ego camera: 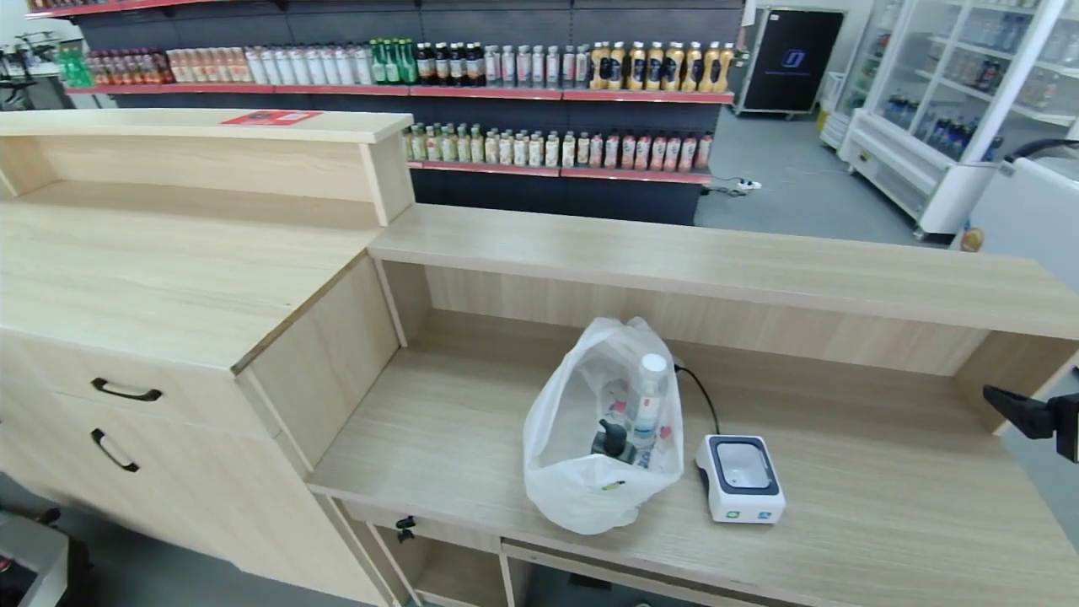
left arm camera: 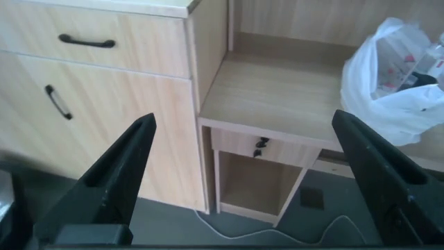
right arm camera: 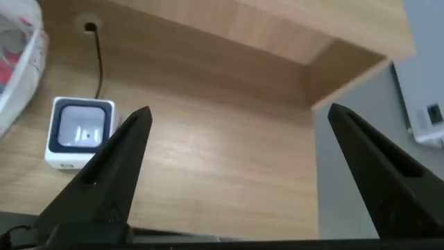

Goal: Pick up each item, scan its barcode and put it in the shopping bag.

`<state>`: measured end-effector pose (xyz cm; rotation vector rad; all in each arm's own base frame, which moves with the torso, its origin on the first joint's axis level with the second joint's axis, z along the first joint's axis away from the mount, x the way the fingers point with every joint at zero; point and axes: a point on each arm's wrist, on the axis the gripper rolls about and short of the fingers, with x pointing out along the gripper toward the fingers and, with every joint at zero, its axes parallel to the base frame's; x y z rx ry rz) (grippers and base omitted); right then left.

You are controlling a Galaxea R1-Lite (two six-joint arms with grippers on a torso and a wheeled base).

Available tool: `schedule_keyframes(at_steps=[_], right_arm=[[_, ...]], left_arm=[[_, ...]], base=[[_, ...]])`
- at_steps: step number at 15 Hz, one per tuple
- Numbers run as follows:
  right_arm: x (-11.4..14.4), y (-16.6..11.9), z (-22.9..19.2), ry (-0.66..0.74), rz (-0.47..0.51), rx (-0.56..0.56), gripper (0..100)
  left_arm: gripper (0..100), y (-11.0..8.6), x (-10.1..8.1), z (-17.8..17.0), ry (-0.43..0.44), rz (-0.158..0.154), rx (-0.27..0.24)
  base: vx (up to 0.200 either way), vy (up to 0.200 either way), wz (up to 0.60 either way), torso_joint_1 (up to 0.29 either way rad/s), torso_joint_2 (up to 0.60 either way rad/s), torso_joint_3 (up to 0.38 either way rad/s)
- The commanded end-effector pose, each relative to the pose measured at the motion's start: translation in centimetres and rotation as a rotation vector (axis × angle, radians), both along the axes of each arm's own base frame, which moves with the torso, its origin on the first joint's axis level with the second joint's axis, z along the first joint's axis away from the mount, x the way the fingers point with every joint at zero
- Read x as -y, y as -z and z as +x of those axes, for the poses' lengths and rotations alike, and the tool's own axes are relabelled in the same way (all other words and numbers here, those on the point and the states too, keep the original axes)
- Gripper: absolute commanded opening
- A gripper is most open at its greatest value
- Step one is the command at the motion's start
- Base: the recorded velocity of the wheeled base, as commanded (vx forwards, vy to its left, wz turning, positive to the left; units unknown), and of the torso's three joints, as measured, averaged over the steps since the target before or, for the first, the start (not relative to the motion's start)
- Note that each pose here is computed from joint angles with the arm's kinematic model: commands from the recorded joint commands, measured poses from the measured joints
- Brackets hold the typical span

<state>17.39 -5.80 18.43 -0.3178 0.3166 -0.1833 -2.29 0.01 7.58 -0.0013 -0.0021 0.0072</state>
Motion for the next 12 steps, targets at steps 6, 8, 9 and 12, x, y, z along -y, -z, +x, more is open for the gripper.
schedule_keyframes(at_steps=[6, 8, 9, 12], right_arm=[[-3.2, 0.0, -5.6, 0.069, 0.216, 0.126, 100], [-4.5, 1.3, -9.4, 0.046, 0.246, 0.118, 100], [-4.8, 2.2, -10.8, 0.053, 0.258, 0.138, 100], [-5.2, 5.9, -14.2, 0.036, 0.282, 0.184, 100]], left_arm=[[100, 0.0, 0.0, 0.0, 0.000, 0.000, 0.001], [100, 0.0, 0.0, 0.0, 0.000, 0.000, 0.001], [100, 0.0, 0.0, 0.0, 0.000, 0.000, 0.001], [100, 0.0, 0.0, 0.0, 0.000, 0.000, 0.001]], base=[[0.000, 0.000, -0.20, 0.001, 0.00, 0.001], [0.000, 0.000, 0.00, 0.000, 0.00, 0.000], [0.000, 0.000, 0.00, 0.000, 0.00, 0.000], [0.000, 0.000, 0.00, 0.000, 0.00, 0.000]])
